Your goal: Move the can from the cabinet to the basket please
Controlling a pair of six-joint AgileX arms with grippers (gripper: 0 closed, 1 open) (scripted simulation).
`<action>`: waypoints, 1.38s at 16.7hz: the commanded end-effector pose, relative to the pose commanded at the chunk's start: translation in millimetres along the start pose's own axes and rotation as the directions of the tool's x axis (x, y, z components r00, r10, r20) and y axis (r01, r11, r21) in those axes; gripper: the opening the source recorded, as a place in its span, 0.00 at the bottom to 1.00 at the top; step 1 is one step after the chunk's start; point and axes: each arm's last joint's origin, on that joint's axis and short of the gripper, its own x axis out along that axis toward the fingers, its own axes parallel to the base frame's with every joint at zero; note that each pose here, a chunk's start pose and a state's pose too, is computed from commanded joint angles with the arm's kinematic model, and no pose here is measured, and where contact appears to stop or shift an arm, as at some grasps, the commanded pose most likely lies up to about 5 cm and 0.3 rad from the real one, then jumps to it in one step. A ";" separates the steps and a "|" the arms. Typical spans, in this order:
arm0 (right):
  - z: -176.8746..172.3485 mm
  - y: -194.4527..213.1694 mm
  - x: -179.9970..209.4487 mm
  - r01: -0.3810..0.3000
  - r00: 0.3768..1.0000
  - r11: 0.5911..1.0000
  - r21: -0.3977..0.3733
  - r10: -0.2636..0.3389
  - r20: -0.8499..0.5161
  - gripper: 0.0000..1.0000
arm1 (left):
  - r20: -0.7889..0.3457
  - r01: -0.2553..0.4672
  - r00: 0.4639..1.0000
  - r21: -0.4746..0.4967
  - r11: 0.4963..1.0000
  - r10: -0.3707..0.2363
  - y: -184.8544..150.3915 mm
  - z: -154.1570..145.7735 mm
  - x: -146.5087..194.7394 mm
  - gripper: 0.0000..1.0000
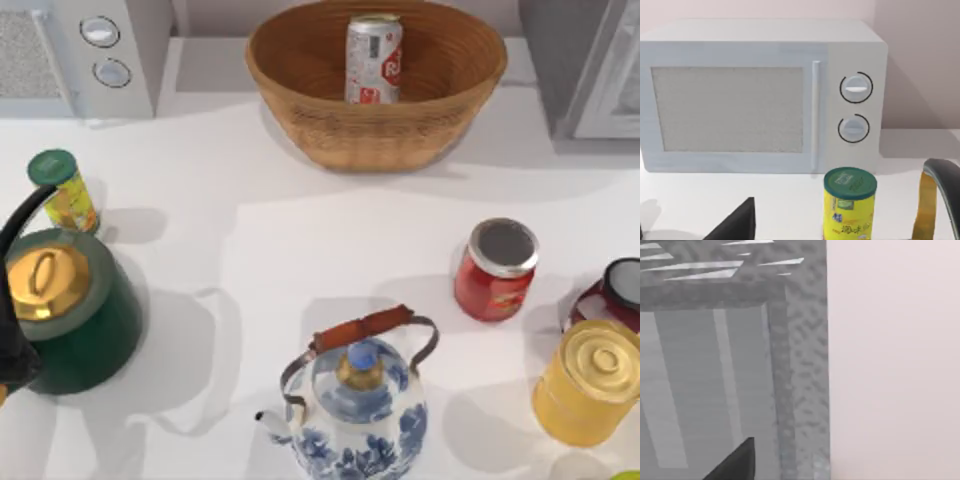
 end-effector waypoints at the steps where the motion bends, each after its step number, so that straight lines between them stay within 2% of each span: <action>1: 22.0 6.3 -2.9 0.000 1.000 1.000 0.002 0.000 -0.001 1.00 | 0.000 0.000 1.000 0.000 1.000 0.000 0.0 0.0 0.0 1.00; 5: 94.6 44.0 -20.3 0.002 1.000 1.000 -0.011 -0.002 0.003 1.00 | 0.000 0.000 1.000 0.000 1.000 0.000 0.0 0.0 0.0 1.00; 9: 131.8 75.1 -35.3 0.004 1.000 0.999 -0.039 -0.003 0.018 1.00 | 0.000 0.000 1.000 0.000 1.000 0.000 0.0 0.0 0.0 1.00; 17: 134.7 80.0 -30.7 0.008 1.000 0.999 -0.040 -0.007 0.020 1.00 | 0.000 0.000 1.000 0.000 1.000 0.000 0.0 0.0 0.0 1.00; 20: 134.9 95.2 -7.1 0.008 1.000 0.999 -0.034 -0.007 0.018 1.00 | 0.000 0.000 1.000 0.000 1.000 0.000 0.0 0.0 0.0 1.00; 23: 135.5 128.0 25.8 0.008 1.000 0.999 -0.031 -0.007 0.019 1.00 | 0.000 0.000 1.000 0.000 1.000 0.000 0.0 0.0 0.0 1.00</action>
